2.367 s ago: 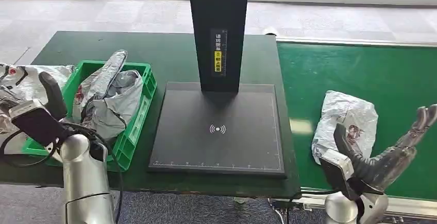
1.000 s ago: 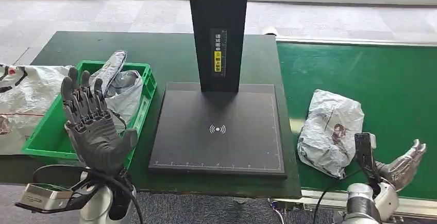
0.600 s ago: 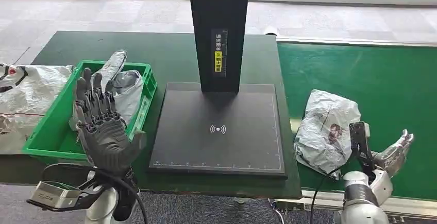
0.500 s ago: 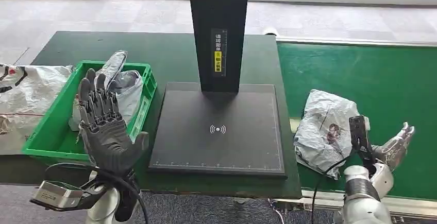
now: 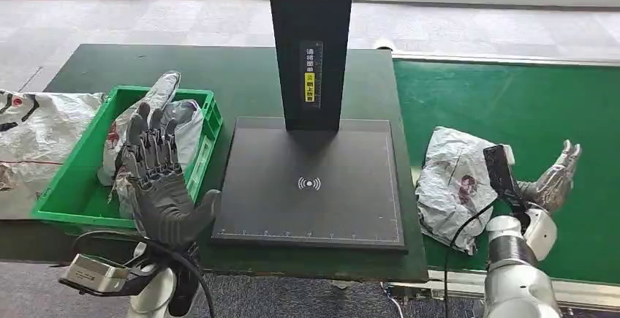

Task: Moved the parcel from conveyor to table for the left to box.

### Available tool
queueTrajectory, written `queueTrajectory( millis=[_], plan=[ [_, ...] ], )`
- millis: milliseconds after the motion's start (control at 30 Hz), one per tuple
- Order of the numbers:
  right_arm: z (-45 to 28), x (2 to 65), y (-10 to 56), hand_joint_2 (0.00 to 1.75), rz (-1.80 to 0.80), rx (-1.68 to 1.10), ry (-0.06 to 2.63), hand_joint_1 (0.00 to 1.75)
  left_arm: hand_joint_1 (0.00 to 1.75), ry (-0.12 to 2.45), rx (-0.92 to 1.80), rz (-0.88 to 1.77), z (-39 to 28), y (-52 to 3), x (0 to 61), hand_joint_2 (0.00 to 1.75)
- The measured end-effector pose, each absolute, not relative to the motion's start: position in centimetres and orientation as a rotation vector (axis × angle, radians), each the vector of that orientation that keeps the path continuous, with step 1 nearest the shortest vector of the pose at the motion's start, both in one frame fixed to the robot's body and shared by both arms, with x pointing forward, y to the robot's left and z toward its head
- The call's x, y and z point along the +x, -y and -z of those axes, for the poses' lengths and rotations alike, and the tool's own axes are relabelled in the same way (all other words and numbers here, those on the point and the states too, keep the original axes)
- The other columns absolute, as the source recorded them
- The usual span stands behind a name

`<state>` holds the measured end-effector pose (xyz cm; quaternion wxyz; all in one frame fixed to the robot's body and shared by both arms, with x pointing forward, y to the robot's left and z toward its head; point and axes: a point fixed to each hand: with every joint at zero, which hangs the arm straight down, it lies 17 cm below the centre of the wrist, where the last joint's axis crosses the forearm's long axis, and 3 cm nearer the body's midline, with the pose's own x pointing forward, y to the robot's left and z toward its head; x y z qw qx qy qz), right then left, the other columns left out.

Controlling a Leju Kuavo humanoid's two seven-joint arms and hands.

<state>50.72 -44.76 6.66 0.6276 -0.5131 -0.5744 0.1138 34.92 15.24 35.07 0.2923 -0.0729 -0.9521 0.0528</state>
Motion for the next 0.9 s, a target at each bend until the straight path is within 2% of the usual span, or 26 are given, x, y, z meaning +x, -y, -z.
queueTrajectory(
  millis=[233, 433, 900],
  plan=[
    [-5.7, 52.1, 41.8, 1.75, -0.393, -1.157, 1.254, 0.0, 0.0, 2.535, -0.188, -0.133, -34.9, -15.0, 34.9, 1.75],
    [-0.2, 52.3, 36.8, 1.75, -0.552, -0.91, 1.122, 0.0, 0.0, 2.536, -0.204, -0.115, -34.9, -14.5, 34.7, 1.75],
    [3.0, 51.4, 32.1, 1.75, -0.571, -0.665, 1.107, 0.0, 0.0, 2.538, -0.193, -0.088, -34.7, -14.3, 34.6, 1.75]
  ],
)
